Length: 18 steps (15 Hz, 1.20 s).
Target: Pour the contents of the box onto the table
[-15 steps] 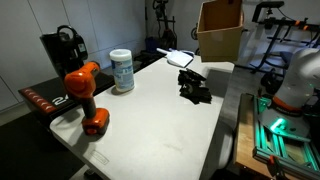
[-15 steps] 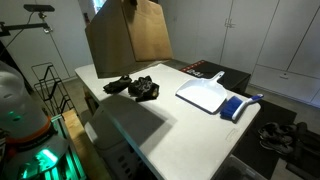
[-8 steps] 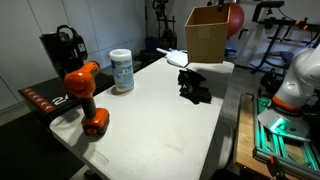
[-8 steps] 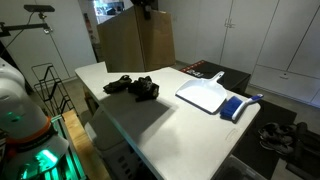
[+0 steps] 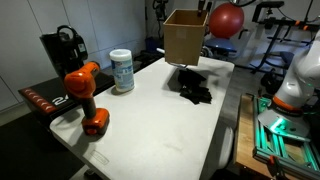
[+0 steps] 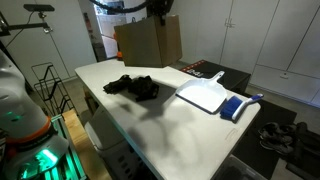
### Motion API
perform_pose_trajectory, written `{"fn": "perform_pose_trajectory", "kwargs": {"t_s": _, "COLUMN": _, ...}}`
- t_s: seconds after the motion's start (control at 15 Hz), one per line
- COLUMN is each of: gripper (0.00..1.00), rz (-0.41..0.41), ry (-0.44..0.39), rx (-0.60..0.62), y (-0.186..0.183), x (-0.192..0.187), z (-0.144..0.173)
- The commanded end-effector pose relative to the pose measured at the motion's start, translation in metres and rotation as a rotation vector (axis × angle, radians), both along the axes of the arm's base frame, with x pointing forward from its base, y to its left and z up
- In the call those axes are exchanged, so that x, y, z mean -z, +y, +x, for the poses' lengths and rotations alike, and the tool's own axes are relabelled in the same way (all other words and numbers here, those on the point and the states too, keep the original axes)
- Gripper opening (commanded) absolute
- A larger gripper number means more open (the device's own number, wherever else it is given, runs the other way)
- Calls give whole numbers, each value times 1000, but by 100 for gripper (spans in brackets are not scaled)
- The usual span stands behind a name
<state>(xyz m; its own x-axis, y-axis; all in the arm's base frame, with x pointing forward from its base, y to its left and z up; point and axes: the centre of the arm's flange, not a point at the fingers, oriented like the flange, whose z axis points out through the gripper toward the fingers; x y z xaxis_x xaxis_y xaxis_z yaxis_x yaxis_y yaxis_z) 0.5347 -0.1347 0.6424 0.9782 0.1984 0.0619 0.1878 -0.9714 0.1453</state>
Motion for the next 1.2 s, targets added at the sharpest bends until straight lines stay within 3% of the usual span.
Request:
{"fn": "perform_pose_trajectory", "kwargs": {"t_s": 0.0, "gripper": 1, "rz": 93, "ry": 20, "rx": 19, "y": 5, "x": 12, "z": 37}}
{"fn": "perform_pose_trajectory", "kwargs": {"t_s": 0.47, "gripper": 1, "rz": 109, "ry": 33, "rx": 64, "y": 2, "x": 54, "z": 68}}
{"fn": "perform_pose_trajectory", "kwargs": {"t_s": 0.6, "gripper": 1, "rz": 197, "ry": 50, "rx": 105, "y": 1, "x": 63, "z": 74}}
{"fn": "perform_pose_trajectory", "kwargs": {"t_s": 0.87, "gripper": 1, "rz": 270, "ry": 11, "rx": 123, "y": -6, "x": 80, "z": 79}}
{"fn": "perform_pose_trajectory", "kwargs": {"t_s": 1.13, "gripper": 1, "rz": 234, "ry": 7, "rx": 124, "y": -16, "x": 92, "z": 81}}
